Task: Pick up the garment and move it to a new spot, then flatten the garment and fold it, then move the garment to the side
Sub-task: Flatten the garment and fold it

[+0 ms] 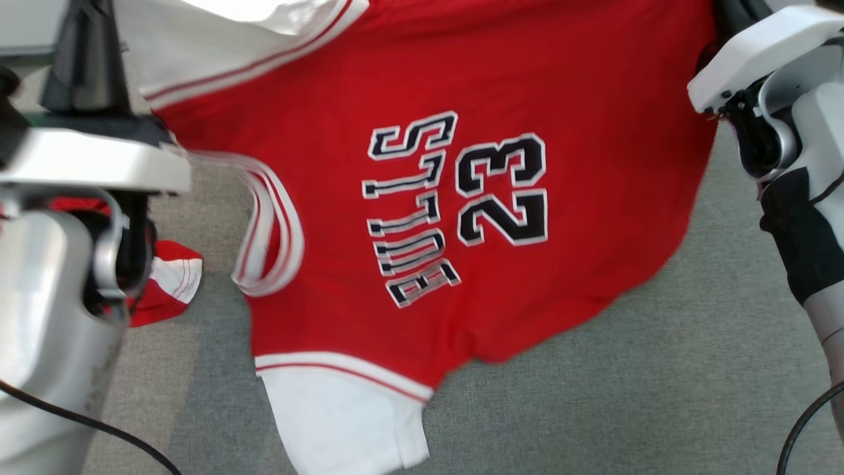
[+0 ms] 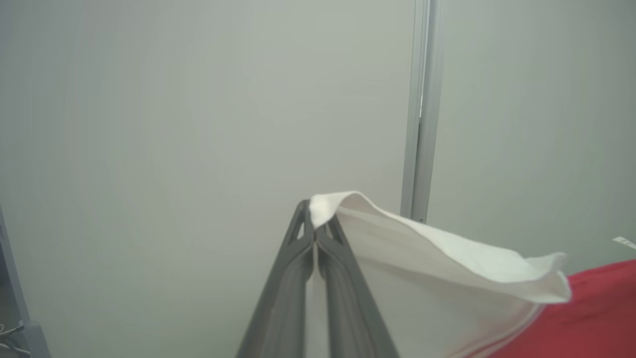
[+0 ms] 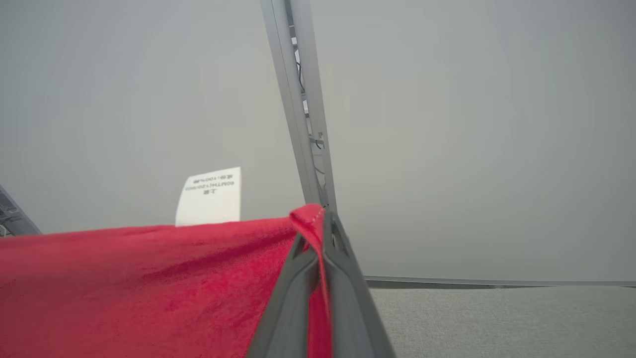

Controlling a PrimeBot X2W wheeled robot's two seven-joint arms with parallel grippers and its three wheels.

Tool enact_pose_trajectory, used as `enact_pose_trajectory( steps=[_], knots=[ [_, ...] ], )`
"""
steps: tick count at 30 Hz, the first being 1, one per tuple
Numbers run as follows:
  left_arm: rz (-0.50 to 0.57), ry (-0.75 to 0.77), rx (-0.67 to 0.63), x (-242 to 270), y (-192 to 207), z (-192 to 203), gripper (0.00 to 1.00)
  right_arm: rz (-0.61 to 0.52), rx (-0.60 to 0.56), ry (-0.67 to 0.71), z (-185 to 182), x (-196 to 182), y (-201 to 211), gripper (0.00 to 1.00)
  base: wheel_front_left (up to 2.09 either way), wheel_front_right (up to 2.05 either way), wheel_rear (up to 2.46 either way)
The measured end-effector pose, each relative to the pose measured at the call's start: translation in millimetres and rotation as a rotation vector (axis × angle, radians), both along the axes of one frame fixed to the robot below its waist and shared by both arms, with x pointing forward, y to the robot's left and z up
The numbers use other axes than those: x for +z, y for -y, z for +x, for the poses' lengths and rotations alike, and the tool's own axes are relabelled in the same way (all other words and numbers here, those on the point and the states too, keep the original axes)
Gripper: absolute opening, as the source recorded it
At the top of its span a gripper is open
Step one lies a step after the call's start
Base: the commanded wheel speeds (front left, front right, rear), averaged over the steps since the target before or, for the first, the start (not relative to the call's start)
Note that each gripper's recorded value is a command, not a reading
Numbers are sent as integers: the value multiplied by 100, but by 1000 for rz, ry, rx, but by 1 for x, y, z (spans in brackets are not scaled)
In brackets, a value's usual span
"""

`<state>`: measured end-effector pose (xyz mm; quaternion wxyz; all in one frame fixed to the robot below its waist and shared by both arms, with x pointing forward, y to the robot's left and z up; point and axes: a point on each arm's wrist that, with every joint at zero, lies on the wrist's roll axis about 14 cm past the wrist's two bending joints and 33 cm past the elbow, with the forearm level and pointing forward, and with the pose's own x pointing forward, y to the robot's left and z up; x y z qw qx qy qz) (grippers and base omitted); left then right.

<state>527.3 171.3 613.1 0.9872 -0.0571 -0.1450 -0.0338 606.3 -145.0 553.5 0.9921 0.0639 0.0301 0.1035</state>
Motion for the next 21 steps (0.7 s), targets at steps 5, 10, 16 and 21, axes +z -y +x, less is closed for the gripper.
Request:
enact_pose_trajectory(
  steps=[5, 10, 16, 21],
  knots=[
    [-38, 127, -19, 66, -8, -2, 0, 66, 23, 131, -9, 61, -2, 0, 0, 0, 0],
    [-50, 244, -47, 128, -12, -12, 0, 94, 45, 264, -28, 124, 7, 0, 0, 0, 0],
    [-75, 323, -106, 197, -10, -37, 0, 180, 103, 389, -72, 206, 14, 0, 0, 0, 0],
    [-98, 389, -150, 242, -6, -70, 0, 175, 128, 472, -110, 259, 25, 0, 0, 0, 0]
  ],
)
